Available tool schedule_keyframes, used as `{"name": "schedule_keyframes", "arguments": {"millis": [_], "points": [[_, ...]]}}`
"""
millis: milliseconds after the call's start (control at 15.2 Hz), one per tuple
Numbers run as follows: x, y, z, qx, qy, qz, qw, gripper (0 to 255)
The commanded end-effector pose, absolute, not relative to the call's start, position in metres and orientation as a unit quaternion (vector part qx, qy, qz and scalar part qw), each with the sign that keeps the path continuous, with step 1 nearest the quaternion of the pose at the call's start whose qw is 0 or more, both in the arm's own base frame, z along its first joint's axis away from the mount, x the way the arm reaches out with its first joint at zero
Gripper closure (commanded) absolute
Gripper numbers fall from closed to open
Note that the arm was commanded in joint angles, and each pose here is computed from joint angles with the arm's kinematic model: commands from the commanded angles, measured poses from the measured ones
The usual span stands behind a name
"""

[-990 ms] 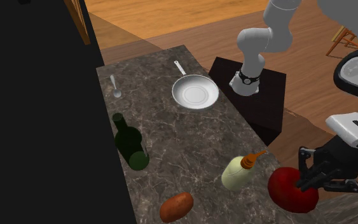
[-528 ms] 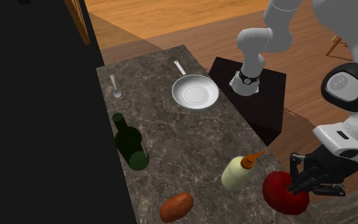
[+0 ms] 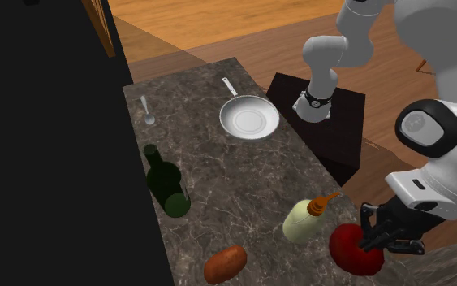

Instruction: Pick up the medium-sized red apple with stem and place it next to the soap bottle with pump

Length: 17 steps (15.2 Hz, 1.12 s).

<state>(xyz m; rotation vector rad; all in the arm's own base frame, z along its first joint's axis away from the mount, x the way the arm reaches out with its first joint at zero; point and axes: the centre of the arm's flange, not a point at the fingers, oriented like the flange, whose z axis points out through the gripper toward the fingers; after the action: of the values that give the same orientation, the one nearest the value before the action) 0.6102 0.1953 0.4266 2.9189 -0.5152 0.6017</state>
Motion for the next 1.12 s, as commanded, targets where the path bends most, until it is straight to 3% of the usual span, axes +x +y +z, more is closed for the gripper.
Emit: {"name": "schedule_keyframes", "arguments": {"millis": [0, 660, 726, 1056], "points": [[0.611, 0.195, 0.415, 0.963, -0.170, 0.199, 0.058, 255], [0.611, 0.195, 0.398, 0.963, -0.170, 0.199, 0.058, 255], [0.611, 0.195, 0.398, 0.963, -0.170, 0.199, 0.058, 0], [0.611, 0.195, 0.398, 0.963, -0.170, 0.199, 0.058, 0]]}}
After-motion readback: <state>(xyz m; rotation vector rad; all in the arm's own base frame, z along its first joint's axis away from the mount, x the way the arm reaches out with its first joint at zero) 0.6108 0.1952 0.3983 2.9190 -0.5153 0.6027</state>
